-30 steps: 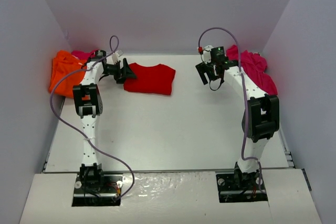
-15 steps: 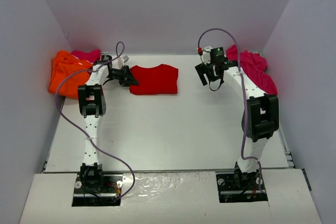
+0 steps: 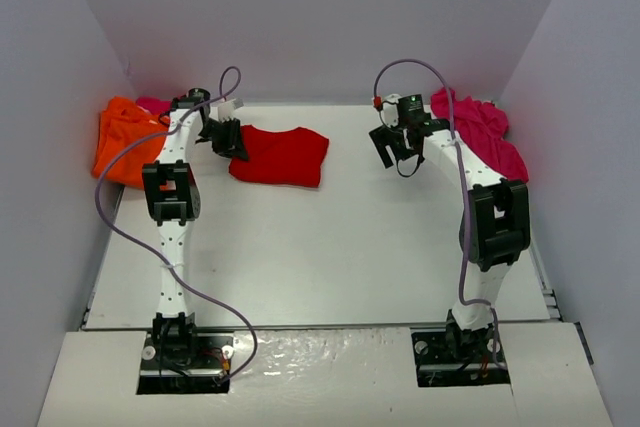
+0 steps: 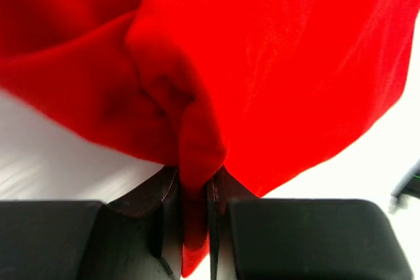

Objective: Fold and stack the t-shirts
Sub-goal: Put the neatly folded tshirt into the corner of the board with the left arm

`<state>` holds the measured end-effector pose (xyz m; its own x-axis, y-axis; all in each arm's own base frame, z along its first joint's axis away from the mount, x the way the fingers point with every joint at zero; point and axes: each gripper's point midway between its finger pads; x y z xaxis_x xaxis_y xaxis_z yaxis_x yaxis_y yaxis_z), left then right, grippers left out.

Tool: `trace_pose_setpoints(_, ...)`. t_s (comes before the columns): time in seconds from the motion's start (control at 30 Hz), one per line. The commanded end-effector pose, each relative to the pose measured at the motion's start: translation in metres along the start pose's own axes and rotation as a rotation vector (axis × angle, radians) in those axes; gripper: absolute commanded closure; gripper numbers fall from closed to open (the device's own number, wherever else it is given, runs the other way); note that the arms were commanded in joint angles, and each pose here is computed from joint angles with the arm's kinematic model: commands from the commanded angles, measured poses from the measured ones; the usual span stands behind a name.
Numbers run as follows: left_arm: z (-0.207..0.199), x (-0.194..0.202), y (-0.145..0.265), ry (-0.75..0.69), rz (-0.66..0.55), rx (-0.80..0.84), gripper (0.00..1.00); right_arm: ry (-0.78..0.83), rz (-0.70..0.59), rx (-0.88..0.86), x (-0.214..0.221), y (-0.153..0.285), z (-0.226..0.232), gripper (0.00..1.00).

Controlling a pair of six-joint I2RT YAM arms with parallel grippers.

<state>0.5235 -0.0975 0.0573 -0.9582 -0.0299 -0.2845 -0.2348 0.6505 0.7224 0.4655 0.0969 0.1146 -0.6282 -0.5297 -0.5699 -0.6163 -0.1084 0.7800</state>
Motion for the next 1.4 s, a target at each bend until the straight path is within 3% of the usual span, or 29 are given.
trace_pose_setpoints(0.0,-0.028,-0.027,0.114,-0.246,-0.120,-0.280,1.00,0.017,-0.072,-0.007,-0.021,0.008,0.005,0.25)
trace_pose_setpoints(0.2,-0.002,-0.022,0.148,-0.347,-0.073,-0.498,1.00,0.026,-0.089,-0.021,-0.025,0.012,0.011,0.25)
trace_pose_setpoints(0.33,0.006,-0.032,0.185,-0.366,-0.121,-0.655,1.00,0.034,-0.098,-0.023,-0.028,0.014,0.013,0.25)
trace_pose_setpoints(0.4,0.008,-0.044,0.225,-0.369,-0.204,-0.757,1.00,0.042,-0.104,-0.018,-0.030,0.016,0.013,0.25)
trace_pose_setpoints(0.5,0.035,-0.058,0.324,-0.309,-0.383,-1.001,1.00,0.050,-0.113,-0.017,-0.032,0.021,0.014,0.25)
trace_pose_setpoints(0.57,0.049,-0.056,0.366,-0.278,-0.434,-1.118,1.00,0.056,-0.110,-0.023,-0.030,0.020,0.017,0.25)
trace_pose_setpoints(0.63,0.077,-0.043,0.409,-0.216,-0.435,-1.248,1.00,0.059,-0.109,-0.031,-0.029,0.018,0.020,0.26)
trace_pose_setpoints(0.8,0.123,-0.020,0.467,-0.055,-0.465,-1.449,1.00,0.074,-0.114,-0.042,-0.032,0.020,0.027,0.26)
trace_pose_setpoints(0.9,0.128,-0.016,0.475,-0.013,-0.513,-1.430,0.70,0.083,-0.123,-0.043,-0.035,0.023,0.031,0.25)
trace_pose_setpoints(0.97,0.129,-0.017,0.471,0.015,-0.546,-1.405,0.44,0.087,-0.129,-0.043,-0.037,0.025,0.033,0.24)
trace_pose_setpoints(1.03,0.113,-0.022,0.472,0.010,-0.615,-1.352,0.30,0.089,-0.130,-0.047,-0.037,0.026,0.035,0.24)
trace_pose_setpoints(1.3,0.062,-0.032,0.486,0.009,-0.792,-1.251,0.17,0.110,-0.155,-0.050,-0.041,0.035,0.042,0.22)
trace_pose_setpoints(1.37,0.044,-0.030,0.480,-0.006,-0.813,-1.162,0.17,0.112,-0.165,-0.053,-0.043,0.037,0.044,0.22)
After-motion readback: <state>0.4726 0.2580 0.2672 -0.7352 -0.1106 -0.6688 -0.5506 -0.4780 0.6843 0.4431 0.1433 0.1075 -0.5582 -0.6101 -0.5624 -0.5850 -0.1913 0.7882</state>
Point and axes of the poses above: each gripper's point midway between its finger pads, its own y axis back along the fingers, its own z axis along the line the jaws close on, x = y × z, and after that the axes turned 6 degrees about y, right-handed
